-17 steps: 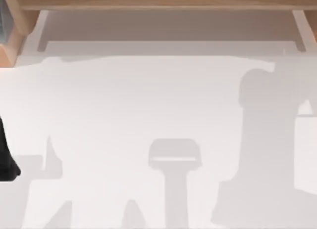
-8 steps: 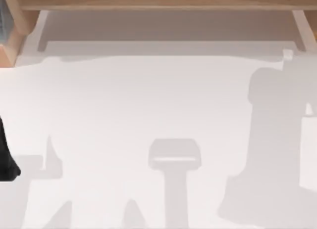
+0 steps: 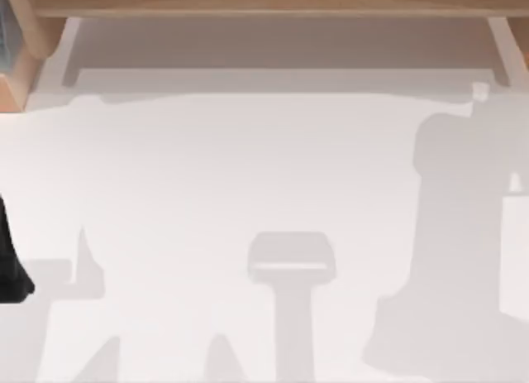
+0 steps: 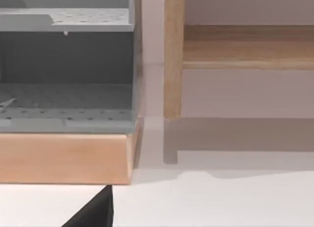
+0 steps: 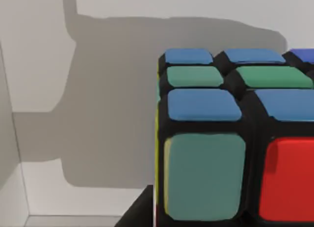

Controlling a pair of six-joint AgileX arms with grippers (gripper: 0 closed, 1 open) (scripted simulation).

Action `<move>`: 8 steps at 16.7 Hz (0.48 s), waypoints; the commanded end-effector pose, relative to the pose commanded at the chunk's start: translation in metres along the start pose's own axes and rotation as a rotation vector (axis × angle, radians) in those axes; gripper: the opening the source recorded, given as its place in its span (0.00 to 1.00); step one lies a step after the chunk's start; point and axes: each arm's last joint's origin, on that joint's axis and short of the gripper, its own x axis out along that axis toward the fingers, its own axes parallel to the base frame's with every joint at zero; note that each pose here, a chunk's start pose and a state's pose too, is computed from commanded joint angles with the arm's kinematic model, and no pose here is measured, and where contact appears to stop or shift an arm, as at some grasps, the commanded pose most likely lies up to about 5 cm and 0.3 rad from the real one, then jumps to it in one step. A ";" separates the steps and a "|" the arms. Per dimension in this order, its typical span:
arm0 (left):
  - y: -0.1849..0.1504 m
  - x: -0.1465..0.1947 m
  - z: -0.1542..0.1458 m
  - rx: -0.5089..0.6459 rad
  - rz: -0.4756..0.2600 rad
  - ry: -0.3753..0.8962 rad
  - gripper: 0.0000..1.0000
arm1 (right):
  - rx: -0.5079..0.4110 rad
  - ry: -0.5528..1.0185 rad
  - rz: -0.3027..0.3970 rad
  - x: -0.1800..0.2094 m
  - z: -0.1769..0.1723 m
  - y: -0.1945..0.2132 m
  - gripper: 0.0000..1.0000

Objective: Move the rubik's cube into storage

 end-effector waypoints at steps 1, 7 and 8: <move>0.000 0.000 0.000 0.000 0.000 0.000 1.00 | 0.000 0.000 0.000 0.000 0.000 0.000 0.83; 0.000 0.000 0.000 0.000 0.000 0.000 1.00 | 0.000 0.000 0.000 0.000 0.000 0.000 1.00; 0.000 0.000 0.000 0.000 0.000 0.000 1.00 | 0.000 0.000 0.000 0.000 0.000 0.000 1.00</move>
